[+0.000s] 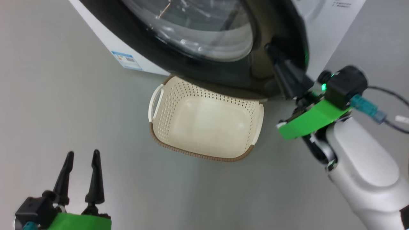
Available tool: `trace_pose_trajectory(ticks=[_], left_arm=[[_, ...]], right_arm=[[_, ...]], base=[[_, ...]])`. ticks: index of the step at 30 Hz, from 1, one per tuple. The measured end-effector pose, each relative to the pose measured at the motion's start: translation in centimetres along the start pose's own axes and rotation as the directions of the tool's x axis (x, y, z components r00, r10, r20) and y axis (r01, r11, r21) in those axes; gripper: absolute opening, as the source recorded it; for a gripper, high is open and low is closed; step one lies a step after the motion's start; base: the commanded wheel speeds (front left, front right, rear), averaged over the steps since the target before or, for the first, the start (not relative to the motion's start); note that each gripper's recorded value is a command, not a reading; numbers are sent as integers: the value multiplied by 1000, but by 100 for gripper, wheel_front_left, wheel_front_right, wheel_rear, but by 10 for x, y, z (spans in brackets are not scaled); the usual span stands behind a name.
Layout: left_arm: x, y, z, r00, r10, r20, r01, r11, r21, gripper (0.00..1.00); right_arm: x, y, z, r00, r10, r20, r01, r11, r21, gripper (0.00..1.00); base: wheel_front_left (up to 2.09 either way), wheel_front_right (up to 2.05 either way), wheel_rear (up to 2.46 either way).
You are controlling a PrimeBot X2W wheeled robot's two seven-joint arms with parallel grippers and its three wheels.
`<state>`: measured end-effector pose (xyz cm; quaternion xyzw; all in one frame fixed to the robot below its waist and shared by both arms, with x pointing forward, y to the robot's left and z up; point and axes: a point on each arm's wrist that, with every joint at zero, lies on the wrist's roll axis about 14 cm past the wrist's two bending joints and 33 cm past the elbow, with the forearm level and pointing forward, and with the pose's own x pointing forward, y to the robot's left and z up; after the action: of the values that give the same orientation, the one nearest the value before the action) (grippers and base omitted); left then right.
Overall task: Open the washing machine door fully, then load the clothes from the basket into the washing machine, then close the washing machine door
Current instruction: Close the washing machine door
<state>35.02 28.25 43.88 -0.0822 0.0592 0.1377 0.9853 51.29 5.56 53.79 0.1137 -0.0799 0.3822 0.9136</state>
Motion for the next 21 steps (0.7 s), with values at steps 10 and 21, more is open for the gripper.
trace_pose_trajectory(ticks=[10,21], left_arm=[[19,-11,-4,1000,-22,-8,22,1000,11,100],[35,-16,-9,1000,-23,-18,23,1000,14,100]], right_arm=[[23,-41,-4,999,-41,29,42,998,-38,0],[50,-70,-10,995,-72,71,77,995,-60,0]], base=[[0,0,0],[0,0,0]])
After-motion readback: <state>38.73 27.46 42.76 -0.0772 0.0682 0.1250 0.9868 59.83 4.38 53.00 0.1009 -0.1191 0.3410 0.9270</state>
